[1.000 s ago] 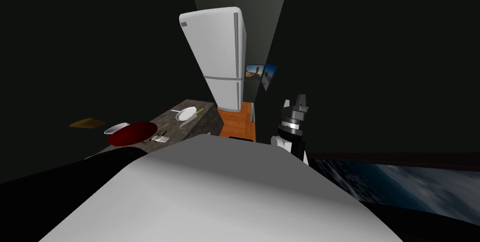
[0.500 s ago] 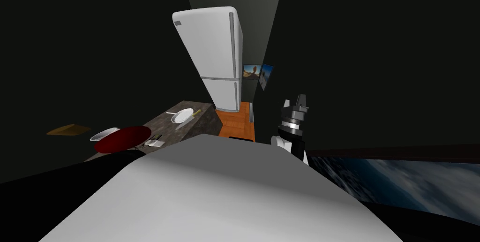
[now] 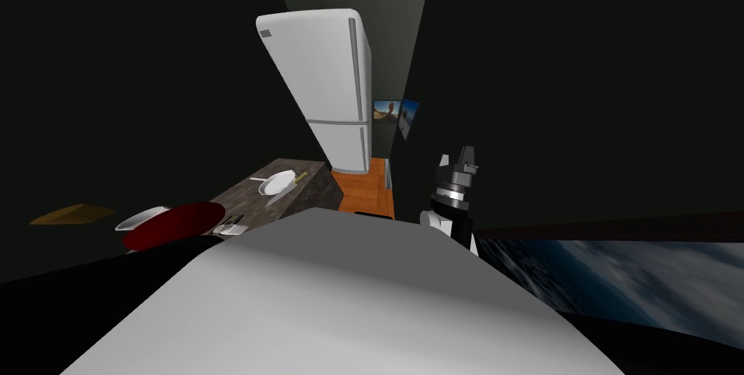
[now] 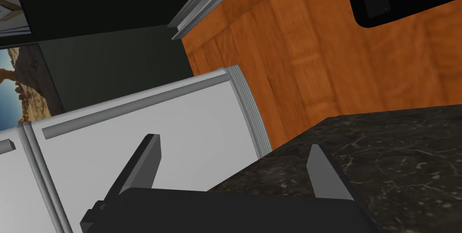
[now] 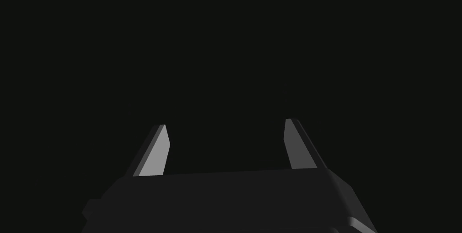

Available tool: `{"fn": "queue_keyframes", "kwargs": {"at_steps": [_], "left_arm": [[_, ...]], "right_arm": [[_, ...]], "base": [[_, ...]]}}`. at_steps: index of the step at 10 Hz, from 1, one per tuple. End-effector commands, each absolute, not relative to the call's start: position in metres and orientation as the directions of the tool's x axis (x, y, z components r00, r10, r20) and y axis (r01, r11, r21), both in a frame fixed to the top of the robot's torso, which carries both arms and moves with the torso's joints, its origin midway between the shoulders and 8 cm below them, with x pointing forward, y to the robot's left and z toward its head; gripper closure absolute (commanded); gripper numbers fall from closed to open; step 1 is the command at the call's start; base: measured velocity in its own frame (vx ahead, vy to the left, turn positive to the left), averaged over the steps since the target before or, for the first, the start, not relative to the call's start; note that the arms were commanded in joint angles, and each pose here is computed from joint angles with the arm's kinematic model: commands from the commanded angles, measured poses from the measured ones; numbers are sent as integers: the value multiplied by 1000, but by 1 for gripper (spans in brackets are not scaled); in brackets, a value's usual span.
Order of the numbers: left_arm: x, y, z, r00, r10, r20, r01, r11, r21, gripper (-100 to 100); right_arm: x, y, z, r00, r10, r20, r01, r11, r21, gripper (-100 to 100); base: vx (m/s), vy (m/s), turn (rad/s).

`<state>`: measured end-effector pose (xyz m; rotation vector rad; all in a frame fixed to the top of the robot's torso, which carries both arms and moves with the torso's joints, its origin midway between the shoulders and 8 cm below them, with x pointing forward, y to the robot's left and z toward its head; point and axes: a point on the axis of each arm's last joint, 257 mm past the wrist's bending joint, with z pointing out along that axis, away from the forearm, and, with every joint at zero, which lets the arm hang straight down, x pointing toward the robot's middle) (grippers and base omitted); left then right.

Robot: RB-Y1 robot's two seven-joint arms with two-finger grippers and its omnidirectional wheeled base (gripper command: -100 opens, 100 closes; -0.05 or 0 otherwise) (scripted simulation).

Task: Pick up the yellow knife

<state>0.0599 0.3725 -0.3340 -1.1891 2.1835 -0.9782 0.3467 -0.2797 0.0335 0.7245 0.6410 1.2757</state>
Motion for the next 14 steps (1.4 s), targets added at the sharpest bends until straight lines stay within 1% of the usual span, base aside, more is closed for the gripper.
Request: {"fn": "queue_keyframes", "kwargs": {"at_steps": [1, 3, 4, 5, 6, 7, 8, 9, 10, 11, 12, 13, 14], "left_arm": [[28, 388, -342, -544, -838, -51, -573, 415, -707, -100], [29, 389, -341, -556, -829, -51, -570, 426, -703, -100], [4, 404, -344, -582, -813, -39, -602, 463, -650, -100], [4, 405, -344, -585, -810, -39, -602, 466, -649, -100], [-17, 416, -344, -607, -794, -24, -624, 495, -605, -100], [-19, 421, -344, -614, -789, -27, -625, 507, -594, -100], [-40, 436, -344, -634, -773, -16, -643, 538, -544, -100], [-39, 437, -343, -643, -766, -14, -639, 546, -541, -100], [-58, 452, -341, -661, -750, -4, -651, 577, -493, -100], [-57, 453, -341, -671, -741, -1, -646, 586, -489, -100], [-73, 469, -337, -694, -720, 9, -649, 619, -443, -100], [-73, 469, -337, -699, -715, 11, -646, 624, -441, -100], [-85, 485, -333, -722, -692, 20, -641, 657, -397, -100]], "right_arm": [[347, -280, 33, 181, 983, -29, -610, 135, 781, 0], [347, -280, 33, 181, 983, -29, -610, 135, 781, 0], [347, -280, 33, 181, 983, -29, -610, 135, 781, 0], [347, -280, 33, 181, 983, -29, -610, 135, 781, 0], [347, -280, 33, 181, 983, -29, -610, 135, 781, 0], [347, -280, 33, 181, 983, -29, -610, 135, 781, 0], [347, -280, 33, 181, 983, -29, -610, 135, 781, 0], [347, -280, 33, 181, 983, -29, -610, 135, 781, 0], [347, -280, 33, 181, 983, -29, -610, 135, 781, 0], [347, -280, 33, 181, 983, -29, -610, 135, 781, 0], [347, -280, 33, 181, 983, -29, -610, 135, 781, 0], [347, -280, 33, 181, 983, -29, -610, 135, 781, 0], [347, -280, 33, 181, 983, -29, -610, 135, 781, 0]], "base": [[12, 5, -100], [5, 4, -30], [12, 2, -115], [11, 8, -60], [17, 10, -106], [13, 12, -55], [17, 10, -116], [14, 12, -54], [20, 15, -123], [18, 16, -59], [32, 17, -110], [27, 21, -66], [27, 22, -113]]}}
